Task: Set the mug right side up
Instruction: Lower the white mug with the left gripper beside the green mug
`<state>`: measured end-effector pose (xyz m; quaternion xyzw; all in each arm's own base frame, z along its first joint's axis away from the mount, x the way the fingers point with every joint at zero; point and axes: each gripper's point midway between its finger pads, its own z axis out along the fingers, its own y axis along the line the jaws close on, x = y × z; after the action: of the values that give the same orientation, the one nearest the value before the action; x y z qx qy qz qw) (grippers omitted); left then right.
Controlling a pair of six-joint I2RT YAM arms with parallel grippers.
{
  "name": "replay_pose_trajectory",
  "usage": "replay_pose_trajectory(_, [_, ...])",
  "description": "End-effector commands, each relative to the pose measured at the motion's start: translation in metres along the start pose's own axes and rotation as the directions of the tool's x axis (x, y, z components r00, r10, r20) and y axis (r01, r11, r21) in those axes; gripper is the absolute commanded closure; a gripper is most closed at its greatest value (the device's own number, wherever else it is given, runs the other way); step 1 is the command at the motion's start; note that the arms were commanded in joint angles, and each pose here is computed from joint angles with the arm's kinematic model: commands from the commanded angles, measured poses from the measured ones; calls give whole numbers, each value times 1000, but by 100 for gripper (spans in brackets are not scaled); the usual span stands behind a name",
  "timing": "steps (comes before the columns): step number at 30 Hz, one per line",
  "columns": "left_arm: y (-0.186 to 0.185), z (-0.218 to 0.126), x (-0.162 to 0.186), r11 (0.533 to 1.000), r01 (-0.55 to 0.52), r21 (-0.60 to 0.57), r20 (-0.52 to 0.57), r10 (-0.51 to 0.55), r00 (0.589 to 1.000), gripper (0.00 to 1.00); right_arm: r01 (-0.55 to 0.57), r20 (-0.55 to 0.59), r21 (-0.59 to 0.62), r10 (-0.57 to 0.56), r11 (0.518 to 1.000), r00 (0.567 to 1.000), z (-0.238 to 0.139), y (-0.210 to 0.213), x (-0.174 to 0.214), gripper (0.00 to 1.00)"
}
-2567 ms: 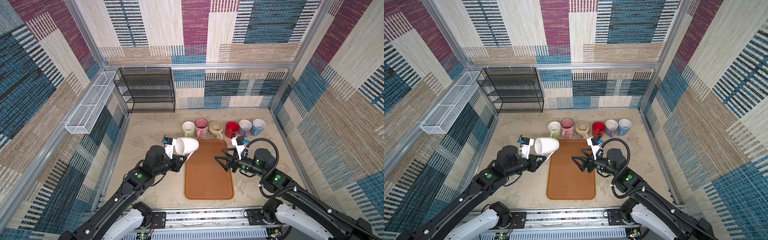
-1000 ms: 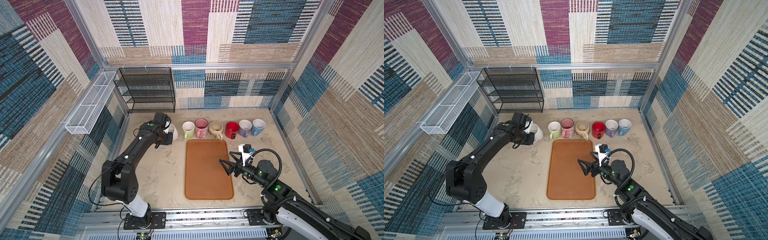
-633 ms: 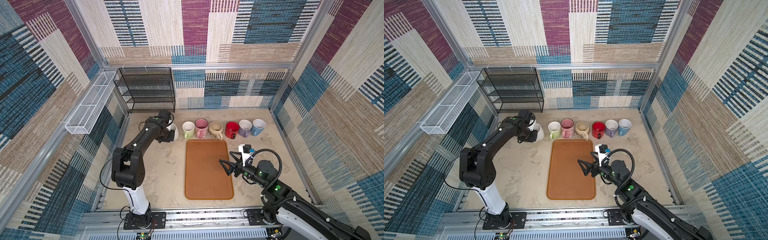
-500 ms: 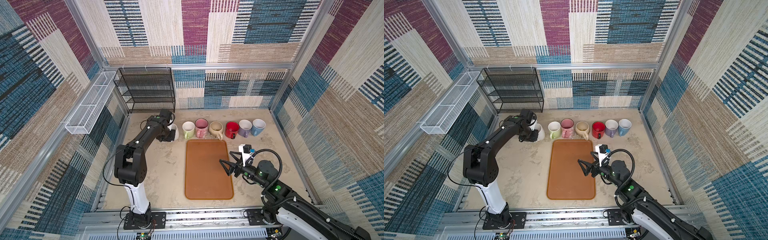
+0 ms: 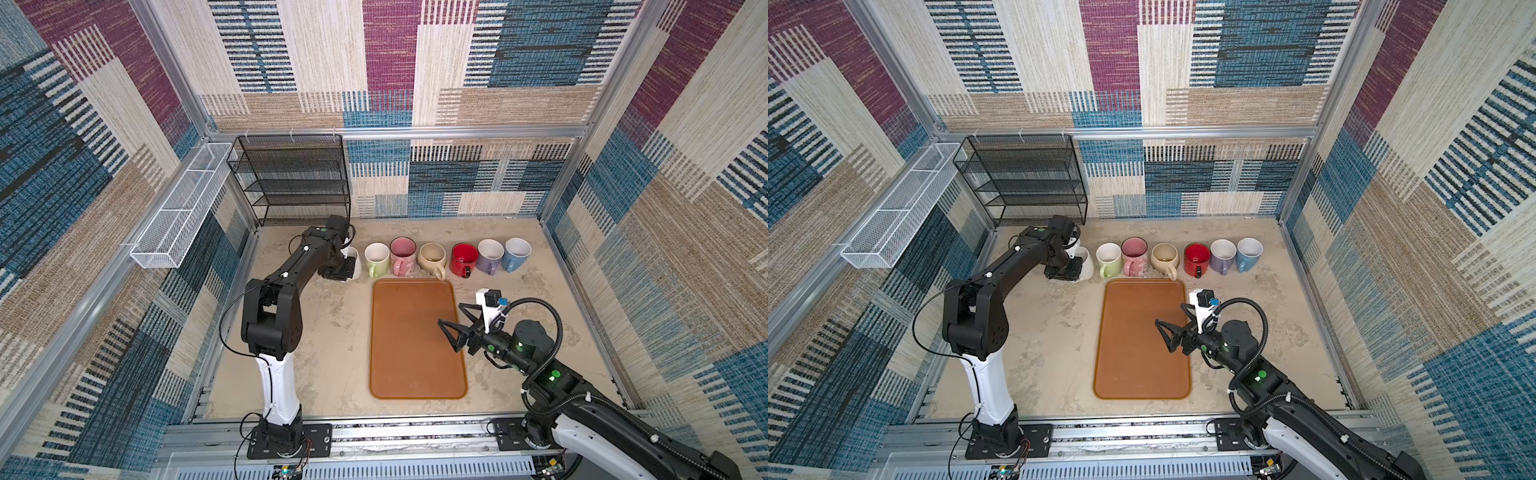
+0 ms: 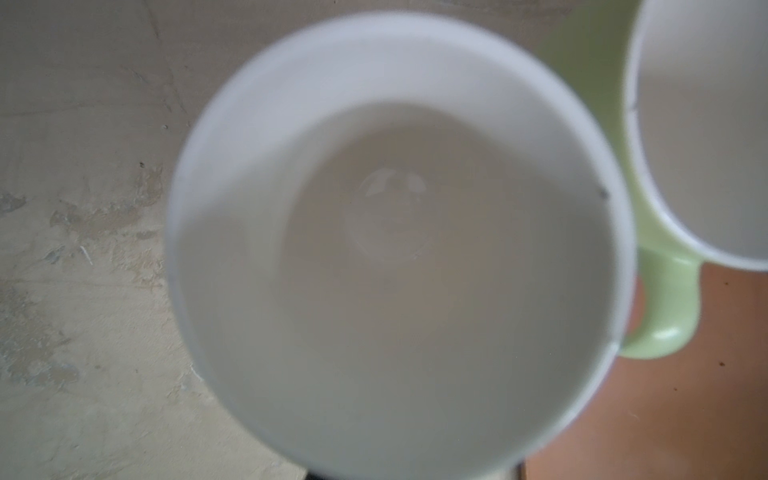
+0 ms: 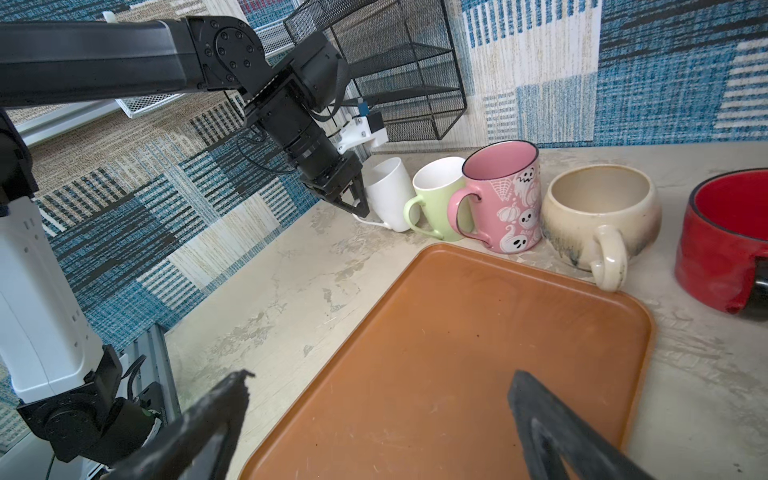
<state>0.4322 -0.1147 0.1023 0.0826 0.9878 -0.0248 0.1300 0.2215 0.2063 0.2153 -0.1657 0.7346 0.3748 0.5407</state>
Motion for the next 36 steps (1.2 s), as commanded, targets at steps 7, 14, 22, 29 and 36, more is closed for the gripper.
replay_pose_trajectory(7, [-6,3,-7,1000,-15,-9,-4,15,1000,100,12,45,-11,-12,1000,999,-2,3,-10,0])
replay_pose_trajectory(14, [-5,6,-4,1000,-13,-27,-17,13,1000,100,14,49,-16,-13,1000,999,-3,4,-11,0])
replay_pose_trajectory(22, [-7,10,-3,1000,-10,-27,-28,10,1000,97,12,51,-23,-11,1000,999,-5,6,-10,0])
replay_pose_trajectory(29, [-9,12,1,1000,-11,-25,-38,10,999,80,14,53,-24,-13,1000,999,-6,6,-10,0])
replay_pose_trajectory(36, [-12,8,3,1000,-24,-18,-31,24,999,67,22,59,-29,-20,999,998,-8,7,-11,0])
